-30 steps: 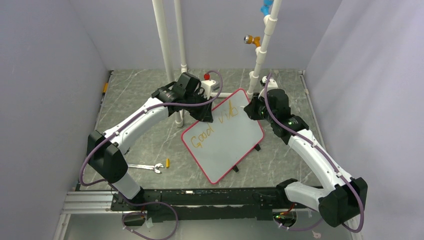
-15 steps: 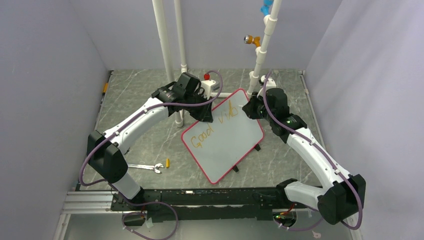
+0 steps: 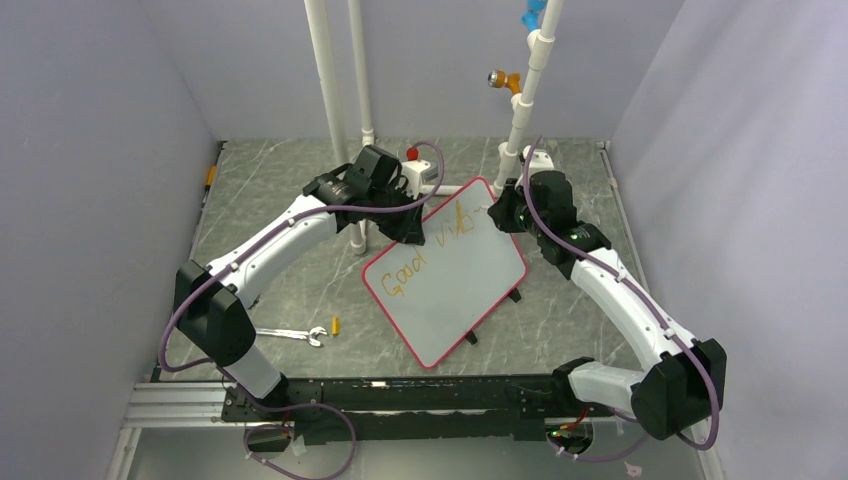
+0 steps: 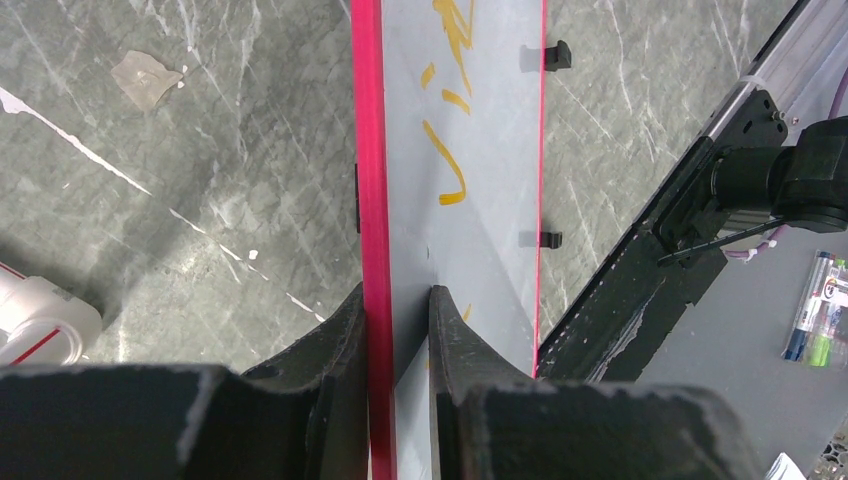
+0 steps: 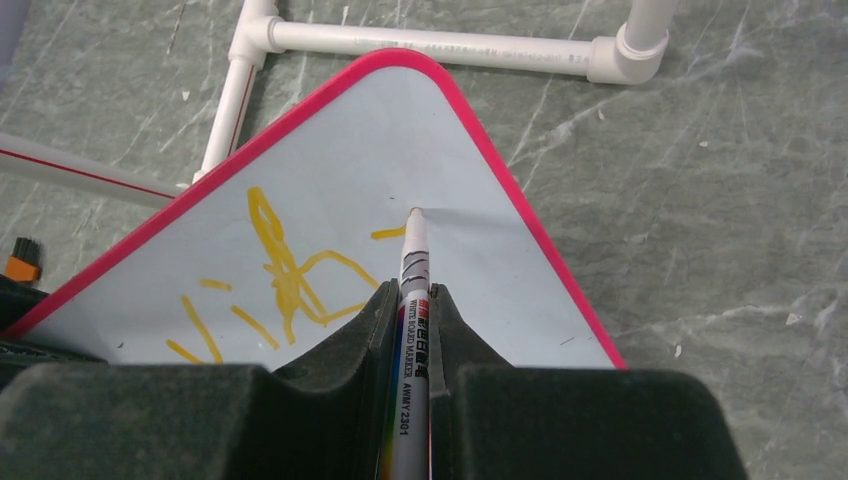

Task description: Write a sentence on the whiteboard

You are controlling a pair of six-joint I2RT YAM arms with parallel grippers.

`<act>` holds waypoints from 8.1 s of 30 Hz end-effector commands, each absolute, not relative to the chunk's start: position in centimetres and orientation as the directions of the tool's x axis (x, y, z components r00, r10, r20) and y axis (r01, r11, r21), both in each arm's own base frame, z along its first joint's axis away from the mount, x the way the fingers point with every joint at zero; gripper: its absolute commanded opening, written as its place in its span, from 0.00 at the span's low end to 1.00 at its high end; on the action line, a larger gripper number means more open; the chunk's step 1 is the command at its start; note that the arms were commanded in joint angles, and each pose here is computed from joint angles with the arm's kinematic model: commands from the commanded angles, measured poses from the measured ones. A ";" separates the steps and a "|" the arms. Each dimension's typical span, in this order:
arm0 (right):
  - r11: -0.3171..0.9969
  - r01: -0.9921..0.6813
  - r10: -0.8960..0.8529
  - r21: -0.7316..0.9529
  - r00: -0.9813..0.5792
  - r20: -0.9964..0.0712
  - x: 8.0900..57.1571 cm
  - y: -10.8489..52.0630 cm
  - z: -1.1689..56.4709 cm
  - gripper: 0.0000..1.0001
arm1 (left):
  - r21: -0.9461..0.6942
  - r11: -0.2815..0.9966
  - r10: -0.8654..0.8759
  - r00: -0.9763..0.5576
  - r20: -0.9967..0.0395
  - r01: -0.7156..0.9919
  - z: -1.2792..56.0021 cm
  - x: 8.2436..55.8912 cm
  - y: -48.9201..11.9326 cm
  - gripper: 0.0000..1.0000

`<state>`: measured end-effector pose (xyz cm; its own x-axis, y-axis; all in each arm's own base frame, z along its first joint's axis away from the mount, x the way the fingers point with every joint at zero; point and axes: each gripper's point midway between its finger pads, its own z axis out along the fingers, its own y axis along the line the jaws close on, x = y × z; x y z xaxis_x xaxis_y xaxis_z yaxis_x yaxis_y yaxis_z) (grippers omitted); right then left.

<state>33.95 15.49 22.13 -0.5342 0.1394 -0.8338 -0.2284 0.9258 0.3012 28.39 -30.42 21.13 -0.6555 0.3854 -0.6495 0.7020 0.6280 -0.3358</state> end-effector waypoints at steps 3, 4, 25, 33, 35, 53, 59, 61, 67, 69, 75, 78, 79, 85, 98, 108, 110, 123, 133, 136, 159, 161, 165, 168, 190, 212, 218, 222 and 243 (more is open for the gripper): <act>0.906 -0.262 0.177 0.332 -0.478 -0.861 35.2 16.4 25.0 0.00 | -0.214 0.628 0.452 -0.575 -0.682 0.748 20.8 29.2 -29.5 0.00; 0.903 -0.269 0.177 0.335 -0.477 -0.861 35.2 16.6 25.2 0.00 | -0.214 0.628 0.452 -0.575 -0.682 0.748 20.8 29.2 -29.5 0.00; 0.866 -0.314 0.161 0.390 -0.563 -0.811 32.1 17.5 21.4 0.00 | -0.213 0.630 0.449 -0.574 -0.685 0.747 21.0 29.2 -29.4 0.00; 0.896 -0.270 0.145 0.354 -0.575 -0.805 31.4 16.1 20.0 0.00 | -0.213 0.630 0.451 -0.576 -0.682 0.747 20.8 29.2 -29.4 0.00; 0.904 -0.256 0.145 0.343 -0.570 -0.809 31.4 15.8 20.1 0.00 | -0.213 0.631 0.452 -0.578 -0.679 0.746 20.7 29.3 -29.4 0.00; 0.933 -0.216 0.165 0.289 -0.455 -0.875 32.3 14.0 25.2 0.00 | -0.214 0.627 0.451 -0.573 -0.684 0.749 20.9 29.2 -29.5 0.00; 0.939 -0.189 0.198 0.287 -0.385 -0.902 32.9 13.3 27.3 0.00 | -0.212 0.626 0.453 -0.570 -0.685 0.751 21.0 29.0 -29.6 0.00; 0.942 -0.178 0.203 0.285 -0.374 -0.905 33.4 13.2 27.6 0.00 | -0.211 0.625 0.452 -0.569 -0.687 0.751 21.0 29.0 -29.6 0.00; 0.940 -0.175 0.217 0.294 -0.360 -0.907 34.9 13.7 28.3 0.00 | -0.207 0.625 0.454 -0.567 -0.687 0.753 21.1 29.0 -29.5 0.00; 0.938 -0.179 0.222 0.298 -0.352 -0.909 35.3 13.9 28.7 0.00 | -0.206 0.625 0.454 -0.566 -0.688 0.752 21.1 29.0 -29.5 0.00; 0.939 -0.175 0.222 0.297 -0.352 -0.909 36.3 14.3 28.7 0.00 | -0.210 0.621 0.457 -0.567 -0.686 0.755 21.0 28.9 -29.7 0.00; 0.940 -0.173 0.220 0.295 -0.357 -0.908 36.6 14.3 28.3 0.00 | -0.208 0.624 0.454 -0.566 -0.688 0.753 21.1 28.9 -29.6 0.00; 0.940 -0.173 0.218 0.294 -0.357 -0.908 36.7 14.4 28.3 0.00 | -0.209 0.621 0.456 -0.565 -0.688 0.755 21.1 28.8 -29.7 0.00; 0.947 -0.161 0.203 0.276 -0.365 -0.909 37.2 14.3 27.5 0.00 | -0.209 0.620 0.458 -0.564 -0.687 0.757 21.1 28.8 -29.7 0.00; 0.940 -0.203 0.176 0.275 -0.402 -0.899 37.7 15.4 26.5 0.00 | -0.200 0.623 0.460 -0.561 -0.688 0.757 21.1 28.9 -29.6 0.00; 0.912 -0.274 0.156 0.304 -0.455 -0.877 37.0 16.9 25.4 0.00 | -0.198 0.623 0.458 -0.559 -0.691 0.756 21.3 28.8 -29.5 0.00; 0.909 -0.279 0.156 0.310 -0.460 -0.874 36.8 17.0 25.3 0.00 | -0.197 0.623 0.460 -0.558 -0.691 0.757 21.3 28.8 -29.5 0.00; 0.899 -0.292 0.147 0.325 -0.499 -0.854 35.4 17.2 23.6 0.00 | -0.194 0.626 0.460 -0.558 -0.691 0.756 21.2 28.9 -29.5 0.00; 0.905 -0.275 0.142 0.323 -0.521 -0.842 34.1 16.6 22.1 0.00 | -0.196 0.629 0.461 -0.563 -0.686 0.753 21.0 29.0 -29.5 0.00; 0.913 -0.260 0.140 0.315 -0.523 -0.841 34.0 16.2 21.7 0.00 | -0.196 0.628 0.462 -0.564 -0.685 0.753 20.9 28.9 -29.5 0.00; 0.957 -0.149 0.136 0.249 -0.530 -0.837 34.3 13.9 20.3 0.00 | -0.197 0.626 0.461 -0.562 -0.687 0.754 21.0 28.9 -29.5 0.00; 0.958 -0.145 0.137 0.250 -0.534 -0.834 34.2 13.8 20.2 0.00 | -0.197 0.626 0.460 -0.562 -0.687 0.754 21.1 28.9 -29.5 0.00; 0.957 -0.141 0.137 0.252 -0.546 -0.827 33.9 13.8 19.6 0.00 | -0.197 0.626 0.461 -0.563 -0.686 0.754 21.0 28.8 -29.5 0.00; 0.955 -0.144 0.139 0.259 -0.555 -0.820 33.6 13.8 19.1 0.00 | -0.196 0.627 0.460 -0.561 -0.688 0.754 21.1 28.9 -29.5 0.00; 0.897 -0.256 0.166 0.361 -0.561 -0.811 33.0 16.6 20.6 0.00 | -0.193 0.628 0.460 -0.559 -0.690 0.754 21.2 28.8 -29.5 0.00; 0.898 -0.275 0.170 0.344 -0.505 -0.846 31.0 15.4 24.5 0.00 | -0.173 0.637 0.463 -0.552 -0.694 0.751 21.4 28.9 -29.1 0.00; 0.879 -0.310 0.160 0.363 -0.524 -0.837 29.2 15.6 24.3 0.00 | -0.173 0.640 0.467 -0.558 -0.686 0.748 21.0 29.1 -29.1 0.00; 0.853 -0.367 0.137 0.371 -0.529 -0.837 27.7 16.3 24.4 0.00 | -0.160 0.652 0.465 -0.558 -0.687 0.741 21.0 29.3 -28.8 0.00; 0.789 -0.456 0.091 0.413 -0.577 -0.811 23.9 18.3 23.1 0.00 | -0.131 0.703 0.412 -0.551 -0.726 0.699 21.8 30.2 -27.6 0.00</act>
